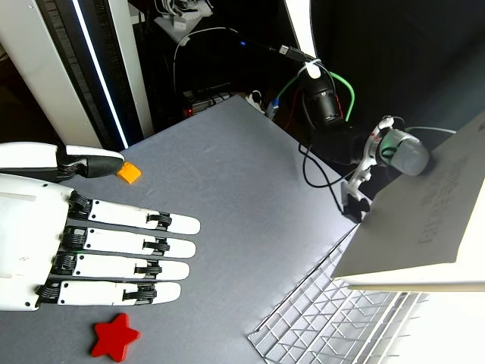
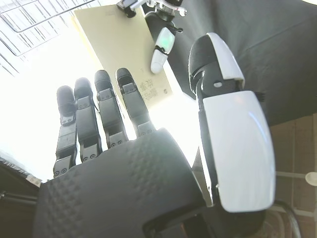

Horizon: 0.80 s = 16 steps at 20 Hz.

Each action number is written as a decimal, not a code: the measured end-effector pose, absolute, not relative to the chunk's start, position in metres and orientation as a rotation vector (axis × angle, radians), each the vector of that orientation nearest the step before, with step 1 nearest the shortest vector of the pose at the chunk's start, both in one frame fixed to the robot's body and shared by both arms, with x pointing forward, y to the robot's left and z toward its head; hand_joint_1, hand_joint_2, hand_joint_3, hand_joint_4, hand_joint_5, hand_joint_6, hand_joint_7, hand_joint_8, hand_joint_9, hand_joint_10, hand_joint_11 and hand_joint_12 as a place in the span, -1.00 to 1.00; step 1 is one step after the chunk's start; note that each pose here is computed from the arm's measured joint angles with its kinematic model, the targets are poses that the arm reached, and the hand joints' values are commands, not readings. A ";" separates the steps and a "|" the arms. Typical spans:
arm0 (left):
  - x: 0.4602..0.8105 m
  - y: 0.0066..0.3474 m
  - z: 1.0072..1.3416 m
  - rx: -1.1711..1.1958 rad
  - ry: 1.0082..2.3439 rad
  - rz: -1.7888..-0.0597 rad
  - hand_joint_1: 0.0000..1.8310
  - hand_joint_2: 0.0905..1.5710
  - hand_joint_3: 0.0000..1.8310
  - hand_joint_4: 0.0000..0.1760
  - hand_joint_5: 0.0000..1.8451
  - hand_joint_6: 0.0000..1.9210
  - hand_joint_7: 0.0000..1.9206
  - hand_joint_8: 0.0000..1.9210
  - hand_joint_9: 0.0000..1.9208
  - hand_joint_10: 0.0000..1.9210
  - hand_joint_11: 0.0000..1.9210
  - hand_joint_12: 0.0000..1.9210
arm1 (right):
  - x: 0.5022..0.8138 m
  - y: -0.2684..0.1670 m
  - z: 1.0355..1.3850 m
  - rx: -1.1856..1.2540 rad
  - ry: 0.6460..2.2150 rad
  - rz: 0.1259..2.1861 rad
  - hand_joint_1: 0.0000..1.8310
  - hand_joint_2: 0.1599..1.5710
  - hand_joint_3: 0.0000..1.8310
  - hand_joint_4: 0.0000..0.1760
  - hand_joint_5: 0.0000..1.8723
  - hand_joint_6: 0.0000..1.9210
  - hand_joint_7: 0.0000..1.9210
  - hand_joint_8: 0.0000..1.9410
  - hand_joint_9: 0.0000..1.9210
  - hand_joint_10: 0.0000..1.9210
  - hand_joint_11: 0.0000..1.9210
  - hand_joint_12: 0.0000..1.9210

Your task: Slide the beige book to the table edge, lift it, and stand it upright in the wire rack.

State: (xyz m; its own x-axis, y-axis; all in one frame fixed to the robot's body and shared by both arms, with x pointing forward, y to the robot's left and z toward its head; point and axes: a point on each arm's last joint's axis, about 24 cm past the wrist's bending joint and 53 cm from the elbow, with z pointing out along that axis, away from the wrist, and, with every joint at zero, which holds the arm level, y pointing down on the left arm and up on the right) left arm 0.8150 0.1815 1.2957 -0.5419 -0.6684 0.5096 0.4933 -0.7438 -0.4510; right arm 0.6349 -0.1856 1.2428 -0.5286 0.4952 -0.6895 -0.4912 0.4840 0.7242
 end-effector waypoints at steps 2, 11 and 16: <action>0.814 0.183 1.297 -0.891 0.316 -2.270 0.35 0.45 -1.00 -1.00 -0.07 0.03 -0.03 0.40 -0.08 0.50 -0.32 0.77 | 0.635 -0.184 1.242 0.000 1.732 1.238 -0.92 0.44 -1.00 -1.00 -0.87 -0.99 -0.83 -0.99 -0.80 -0.99 -1.00 -0.45; 0.811 0.179 1.286 -0.919 0.293 -2.271 0.35 0.46 -1.00 -1.00 -0.08 0.05 -0.05 0.43 -0.08 0.54 -0.31 0.80 | 0.634 -0.181 1.243 -0.009 1.728 1.248 -0.92 0.44 -1.00 -1.00 -0.89 -1.00 -0.84 -1.00 -0.82 -0.99 -1.00 -0.56; 0.812 0.180 1.275 -0.956 0.288 -2.254 0.35 0.47 -1.00 -1.00 -0.08 0.07 -0.05 0.42 -0.07 0.52 -0.30 0.79 | 0.634 -0.178 1.242 -0.012 1.729 1.253 -0.91 0.44 -1.00 -1.00 -0.89 -1.00 -0.83 -1.00 -0.80 -1.00 -1.00 -0.52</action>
State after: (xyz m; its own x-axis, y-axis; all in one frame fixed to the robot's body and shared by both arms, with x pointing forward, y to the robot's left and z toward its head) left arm 0.8120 0.1799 1.2746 -0.5122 -0.6529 0.5580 0.4918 -0.7556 -0.4327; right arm 0.6335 -0.1782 1.2419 -0.5349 0.4888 -0.6892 -0.5028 0.4714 0.7246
